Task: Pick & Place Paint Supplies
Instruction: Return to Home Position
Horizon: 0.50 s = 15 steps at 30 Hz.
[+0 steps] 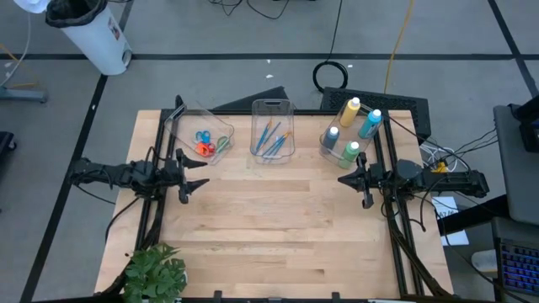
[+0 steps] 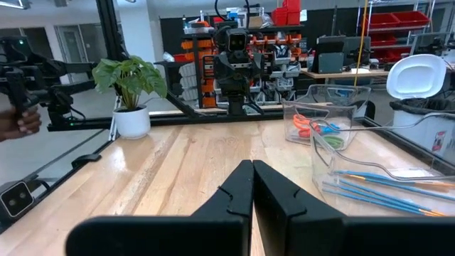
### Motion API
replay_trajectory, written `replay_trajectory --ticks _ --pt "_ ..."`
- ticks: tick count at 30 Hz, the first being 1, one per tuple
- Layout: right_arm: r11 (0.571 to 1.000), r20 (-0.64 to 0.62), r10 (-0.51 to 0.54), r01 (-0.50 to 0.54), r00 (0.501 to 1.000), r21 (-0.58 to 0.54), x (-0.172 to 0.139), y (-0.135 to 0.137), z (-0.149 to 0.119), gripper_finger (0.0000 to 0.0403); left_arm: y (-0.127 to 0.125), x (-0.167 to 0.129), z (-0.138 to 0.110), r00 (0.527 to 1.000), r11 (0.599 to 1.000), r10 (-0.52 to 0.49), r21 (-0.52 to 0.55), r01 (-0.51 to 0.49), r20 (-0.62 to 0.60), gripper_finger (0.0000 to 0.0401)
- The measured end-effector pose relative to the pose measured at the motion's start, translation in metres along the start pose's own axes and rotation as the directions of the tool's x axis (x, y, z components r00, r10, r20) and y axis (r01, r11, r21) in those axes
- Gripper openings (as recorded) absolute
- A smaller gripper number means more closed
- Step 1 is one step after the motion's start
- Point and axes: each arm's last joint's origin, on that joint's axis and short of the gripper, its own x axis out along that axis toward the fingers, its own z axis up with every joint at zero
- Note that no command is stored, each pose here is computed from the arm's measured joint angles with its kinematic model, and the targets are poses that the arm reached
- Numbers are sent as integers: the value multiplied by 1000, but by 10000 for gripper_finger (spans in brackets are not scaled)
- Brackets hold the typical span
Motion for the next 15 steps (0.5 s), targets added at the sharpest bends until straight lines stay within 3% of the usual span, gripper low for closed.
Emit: replay_trajectory --ticks 15 --pt "1000 2 0 0 1000 0 0 0 0 0 0 0 0 1000 1000 1 4 -1 1 285"
